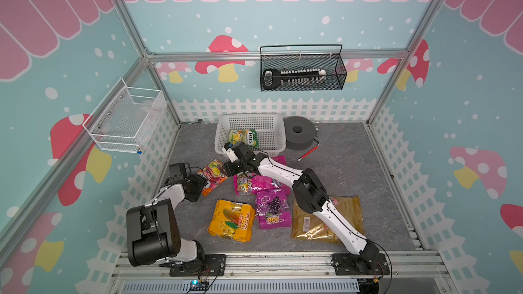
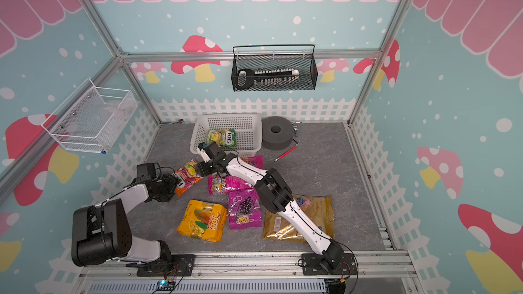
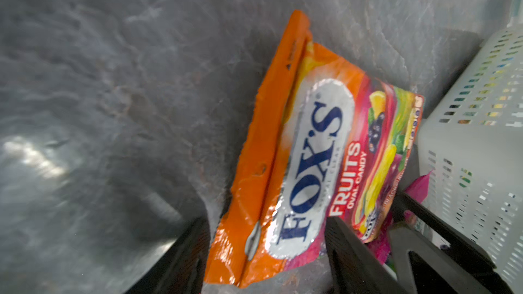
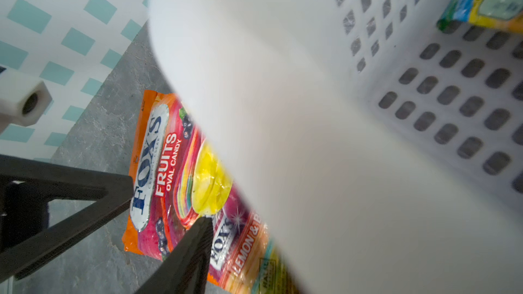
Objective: Put the candies in the basket
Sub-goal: Pick up the candy at the center of the board.
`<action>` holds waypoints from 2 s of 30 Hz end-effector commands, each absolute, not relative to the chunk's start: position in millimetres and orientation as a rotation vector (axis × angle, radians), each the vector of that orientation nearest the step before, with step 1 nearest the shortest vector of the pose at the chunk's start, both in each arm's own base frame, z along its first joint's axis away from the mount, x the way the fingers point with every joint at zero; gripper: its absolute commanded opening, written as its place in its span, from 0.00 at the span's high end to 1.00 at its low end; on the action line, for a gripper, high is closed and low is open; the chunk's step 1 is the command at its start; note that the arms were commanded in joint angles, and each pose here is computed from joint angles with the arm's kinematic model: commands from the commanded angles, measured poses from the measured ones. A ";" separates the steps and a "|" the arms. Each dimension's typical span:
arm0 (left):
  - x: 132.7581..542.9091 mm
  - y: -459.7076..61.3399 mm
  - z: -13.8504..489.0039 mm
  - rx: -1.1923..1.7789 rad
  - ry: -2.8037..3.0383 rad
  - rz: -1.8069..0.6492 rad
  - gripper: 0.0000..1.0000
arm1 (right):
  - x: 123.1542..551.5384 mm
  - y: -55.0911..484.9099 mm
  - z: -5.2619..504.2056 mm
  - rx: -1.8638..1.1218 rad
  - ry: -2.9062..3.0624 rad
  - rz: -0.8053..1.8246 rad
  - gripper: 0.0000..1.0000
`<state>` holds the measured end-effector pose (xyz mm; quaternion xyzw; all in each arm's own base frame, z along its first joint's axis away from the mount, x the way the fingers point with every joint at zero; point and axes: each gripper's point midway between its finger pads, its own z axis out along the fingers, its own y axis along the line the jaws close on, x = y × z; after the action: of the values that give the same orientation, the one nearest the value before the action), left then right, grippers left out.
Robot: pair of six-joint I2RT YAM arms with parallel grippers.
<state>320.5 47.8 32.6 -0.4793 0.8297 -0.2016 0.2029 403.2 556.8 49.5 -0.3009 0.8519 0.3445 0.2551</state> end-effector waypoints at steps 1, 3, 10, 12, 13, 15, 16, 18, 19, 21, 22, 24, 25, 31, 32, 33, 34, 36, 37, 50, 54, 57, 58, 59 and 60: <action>327.8 40.9 26.7 -1.293 2.358 -0.592 0.32 | 388.2 546.4 -1.8 -0.831 2.464 0.934 0.50; 328.4 38.3 23.5 -1.294 2.372 -0.599 0.34 | 388.8 547.3 -1.7 -0.832 2.461 0.943 0.52; 330.1 34.3 26.2 -1.262 2.378 -0.602 0.56 | 390.0 547.0 -0.5 -0.823 2.462 0.937 0.53; 332.6 31.7 26.0 -1.242 2.388 -0.614 0.66 | 389.7 547.2 -0.3 -0.825 2.461 0.941 0.56; 333.7 30.5 25.7 -1.234 2.394 -0.618 0.70 | 389.5 547.5 0.5 -0.825 2.460 0.943 0.57; 335.3 29.2 25.2 -1.226 2.401 -0.626 0.77 | 389.1 547.7 0.8 -0.829 2.459 0.946 0.64; 335.7 28.1 24.8 -1.223 2.404 -0.631 0.81 | 388.8 547.9 1.0 -0.831 2.458 0.948 0.69; 336.4 27.6 26.1 -1.218 2.403 -0.635 0.88 | 388.7 547.9 1.9 -0.833 2.457 0.949 0.75; 336.8 28.1 27.4 -1.218 2.398 -0.634 0.92 | 388.1 548.5 2.7 -0.836 2.454 0.950 0.75; 337.1 27.8 31.0 -1.204 2.392 -0.635 0.99 | 388.0 549.2 5.8 -0.841 2.446 0.953 0.76; 337.4 27.8 32.9 -1.198 2.389 -0.637 1.00 | 387.5 549.3 5.6 -0.844 2.447 0.955 0.76; 336.8 27.0 36.5 -1.190 2.387 -0.640 1.00 | 387.2 550.1 8.8 -0.851 2.438 0.962 0.76; 336.6 26.5 39.3 -1.185 2.385 -0.645 1.00 | 386.7 550.6 10.5 -0.857 2.434 0.967 0.76; 339.4 25.7 72.8 -1.105 2.332 -0.652 1.00 | 387.4 553.3 51.8 -0.897 2.355 0.992 0.62; 341.0 25.0 82.0 -1.082 2.316 -0.656 1.00 | 387.2 553.1 63.4 -0.908 2.332 0.993 0.58; 342.2 24.2 89.9 -1.061 2.304 -0.657 1.00 | 386.8 552.3 73.8 -0.920 2.310 0.990 0.56; 343.2 22.7 98.3 -1.042 2.294 -0.655 1.00 | 386.5 550.6 85.2 -0.931 2.288 0.983 0.53; 345.1 20.4 115.2 -1.008 2.278 -0.636 1.00 | 386.2 544.9 106.5 -0.941 2.250 0.955 0.49; 345.7 18.7 122.0 -0.990 2.276 -0.627 1.00 | 386.2 541.8 114.3 -0.941 2.238 0.940 0.48; 372.1 -31.0 244.3 -0.642 2.196 -0.486 1.00 | 386.8 492.3 245.1 -0.792 1.994 0.914 0.44; 378.2 -53.1 279.9 -0.534 2.168 -0.490 1.00 | 394.9 470.0 268.8 -0.735 1.976 0.916 0.44; 382.8 -76.3 303.6 -0.459 2.147 -0.532 1.00 | 405.0 448.5 274.6 -0.684 1.991 0.917 0.43; 384.5 -84.7 312.7 -0.435 2.137 -0.544 1.00 | 408.5 440.6 275.0 -0.666 1.998 0.918 0.43; 386.6 -92.9 319.1 -0.412 2.135 -0.550 1.00 | 411.2 433.0 274.7 -0.651 2.002 0.918 0.43; 388.4 -98.6 325.8 -0.394 2.128 -0.548 1.00 | 413.5 426.5 274.3 -0.639 2.004 0.916 0.43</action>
<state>382.5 -89.4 304.0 -0.1784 0.8623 -0.2267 0.4162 406.0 444.6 269.0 -0.2750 0.7932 0.3609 0.4062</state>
